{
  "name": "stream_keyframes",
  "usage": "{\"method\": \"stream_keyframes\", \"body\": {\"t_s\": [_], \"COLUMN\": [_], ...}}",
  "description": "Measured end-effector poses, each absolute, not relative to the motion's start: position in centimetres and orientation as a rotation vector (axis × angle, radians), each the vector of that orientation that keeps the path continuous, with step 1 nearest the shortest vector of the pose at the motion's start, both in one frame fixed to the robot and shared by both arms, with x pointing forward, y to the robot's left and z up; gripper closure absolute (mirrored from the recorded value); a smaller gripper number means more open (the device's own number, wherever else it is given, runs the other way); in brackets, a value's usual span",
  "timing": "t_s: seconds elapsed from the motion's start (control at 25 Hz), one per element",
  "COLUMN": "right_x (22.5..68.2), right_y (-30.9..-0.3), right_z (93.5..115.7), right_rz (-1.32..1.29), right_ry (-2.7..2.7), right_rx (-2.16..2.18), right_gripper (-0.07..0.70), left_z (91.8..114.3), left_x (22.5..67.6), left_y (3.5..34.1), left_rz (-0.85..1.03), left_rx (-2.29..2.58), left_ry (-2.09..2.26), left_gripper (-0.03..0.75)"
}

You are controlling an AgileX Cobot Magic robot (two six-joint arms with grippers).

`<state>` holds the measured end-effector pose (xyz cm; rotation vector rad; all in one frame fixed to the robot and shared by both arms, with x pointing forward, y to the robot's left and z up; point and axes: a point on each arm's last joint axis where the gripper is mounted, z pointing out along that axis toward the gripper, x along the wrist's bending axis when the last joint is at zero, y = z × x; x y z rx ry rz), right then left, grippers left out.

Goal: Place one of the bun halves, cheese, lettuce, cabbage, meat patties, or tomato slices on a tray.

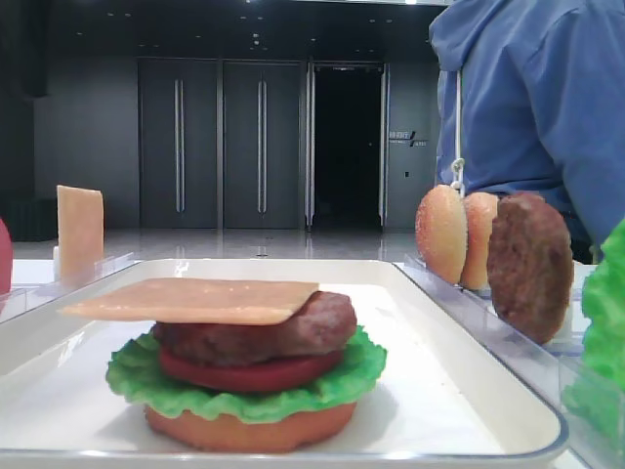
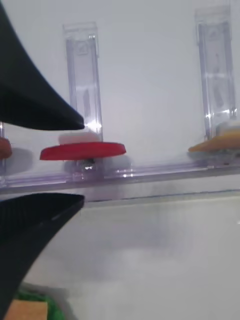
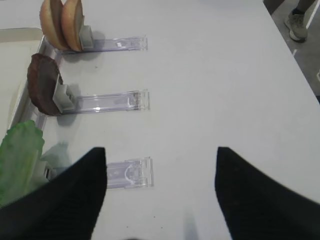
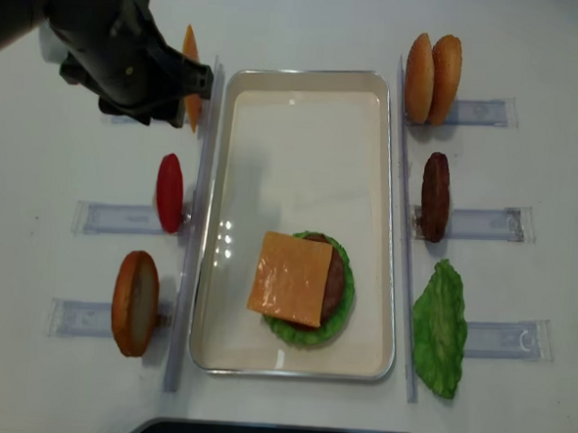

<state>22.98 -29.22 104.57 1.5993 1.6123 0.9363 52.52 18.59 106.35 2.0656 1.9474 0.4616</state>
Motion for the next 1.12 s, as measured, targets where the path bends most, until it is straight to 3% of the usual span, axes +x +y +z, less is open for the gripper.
{"method": "stream_keyframes", "body": {"t_s": [1.12], "right_x": [23.0], "right_y": [-29.2], "right_z": [104.6], "right_rz": [0.936], "right_ry": [1.612], "right_rx": [1.599], "right_gripper": [0.160], "left_z": [106.3], "left_x": [53.7], "left_y": [32.7], "left_rz": [0.542], "left_rx": [1.904], "left_ry": [2.383], "left_gripper": [0.391]}}
